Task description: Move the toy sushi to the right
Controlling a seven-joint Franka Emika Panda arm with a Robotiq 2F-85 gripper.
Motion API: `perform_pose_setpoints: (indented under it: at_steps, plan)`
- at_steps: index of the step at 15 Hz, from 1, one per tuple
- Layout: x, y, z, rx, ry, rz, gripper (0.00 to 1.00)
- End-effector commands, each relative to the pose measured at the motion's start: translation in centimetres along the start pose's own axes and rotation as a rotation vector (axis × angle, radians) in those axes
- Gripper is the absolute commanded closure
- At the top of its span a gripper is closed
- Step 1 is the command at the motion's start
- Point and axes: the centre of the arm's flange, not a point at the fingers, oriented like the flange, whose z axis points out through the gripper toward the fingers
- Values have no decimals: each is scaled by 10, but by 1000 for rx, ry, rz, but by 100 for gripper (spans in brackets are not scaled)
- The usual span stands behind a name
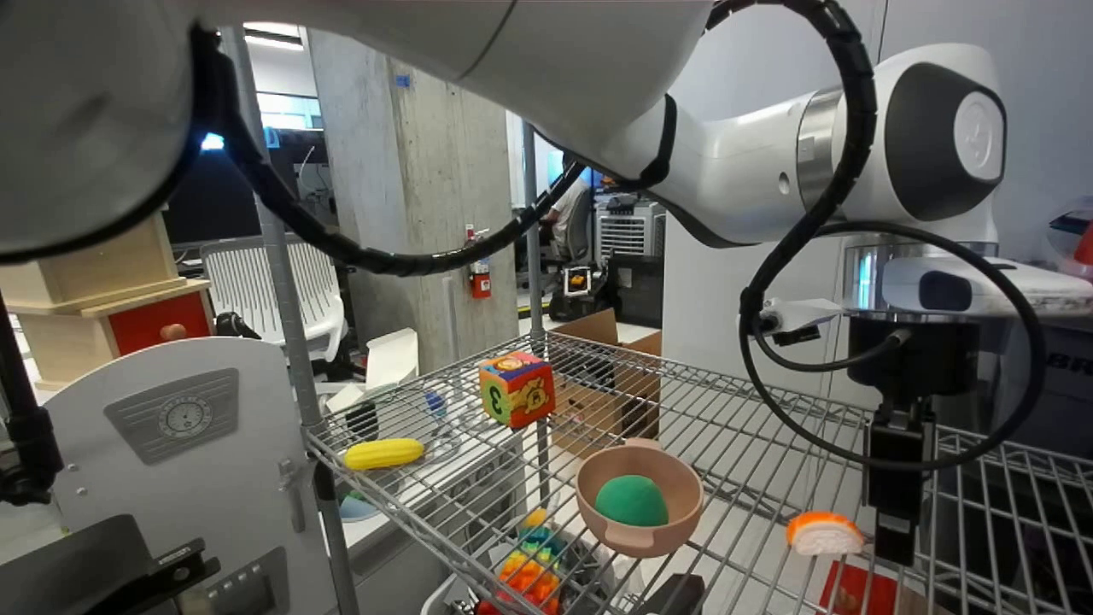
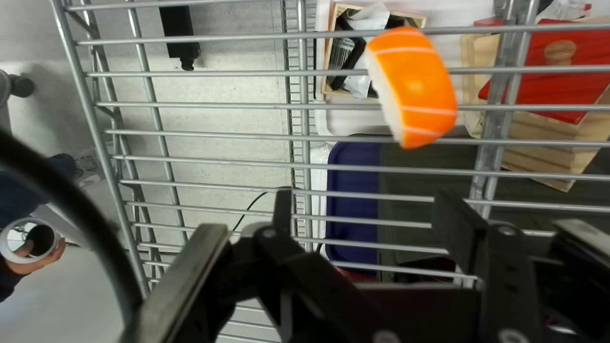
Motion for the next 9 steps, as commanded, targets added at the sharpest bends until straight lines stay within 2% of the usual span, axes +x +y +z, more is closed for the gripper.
perform_pose_setpoints:
  at_steps: [1, 5, 9]
  plan:
    - [18, -72, -9, -1, 8, 14, 0]
    - [11, -71, -27, 27, -39, -16, 0]
    - [-14, -62, -80, 72, -83, -103, 0]
